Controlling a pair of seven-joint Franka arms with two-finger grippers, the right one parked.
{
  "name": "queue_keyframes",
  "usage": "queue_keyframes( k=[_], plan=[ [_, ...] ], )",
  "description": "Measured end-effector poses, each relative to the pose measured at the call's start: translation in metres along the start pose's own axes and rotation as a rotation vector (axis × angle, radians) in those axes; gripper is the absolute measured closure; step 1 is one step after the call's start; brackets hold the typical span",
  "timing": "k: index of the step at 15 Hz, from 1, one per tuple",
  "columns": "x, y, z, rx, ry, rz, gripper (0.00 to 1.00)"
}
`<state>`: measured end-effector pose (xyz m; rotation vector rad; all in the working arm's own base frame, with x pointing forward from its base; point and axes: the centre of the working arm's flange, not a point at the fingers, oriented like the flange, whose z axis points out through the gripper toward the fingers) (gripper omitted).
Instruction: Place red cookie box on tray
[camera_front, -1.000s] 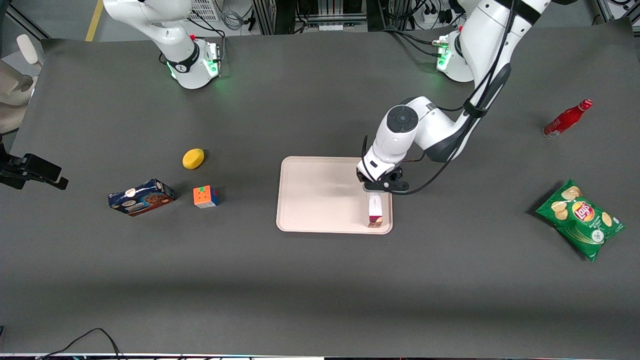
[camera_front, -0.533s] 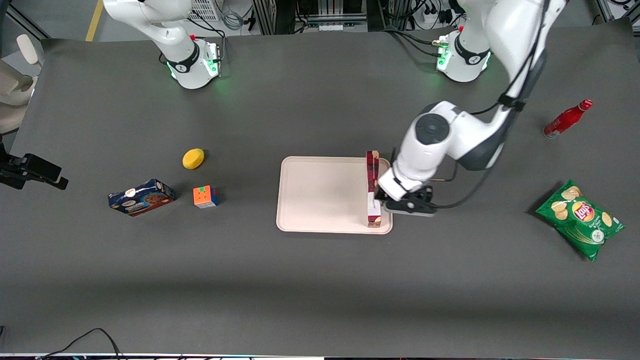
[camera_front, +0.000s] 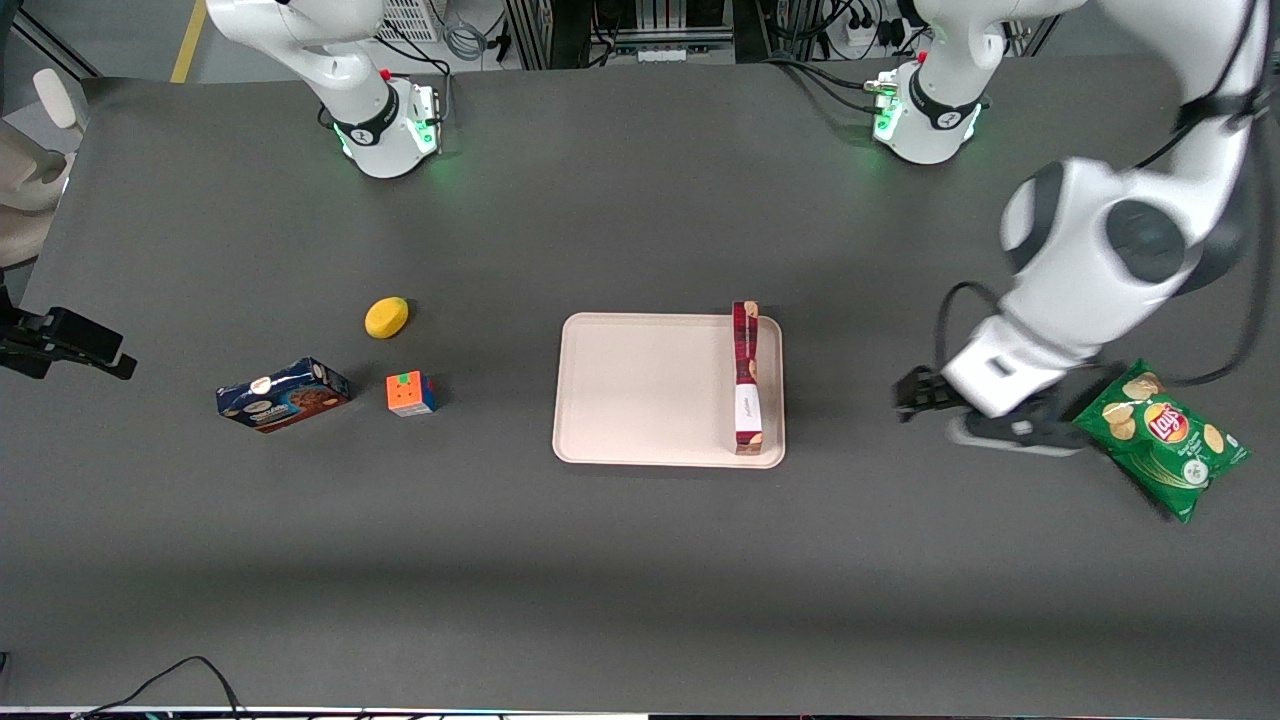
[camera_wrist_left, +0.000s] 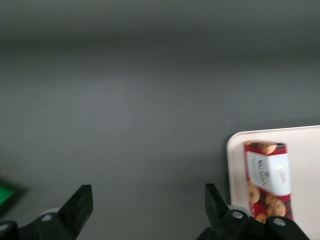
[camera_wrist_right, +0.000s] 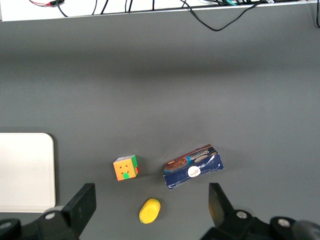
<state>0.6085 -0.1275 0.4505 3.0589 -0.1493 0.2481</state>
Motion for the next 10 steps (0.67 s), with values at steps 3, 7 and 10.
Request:
queue_keyframes(
  k=[3, 7, 10],
  plan=[
    [-0.022, -0.029, -0.07, 0.053, -0.036, -0.026, 0.0],
    [-0.047, -0.047, -0.129, 0.086, -0.028, -0.001, 0.0],
    [-0.053, -0.073, -0.137, 0.065, -0.045, -0.014, 0.0]
  ],
)
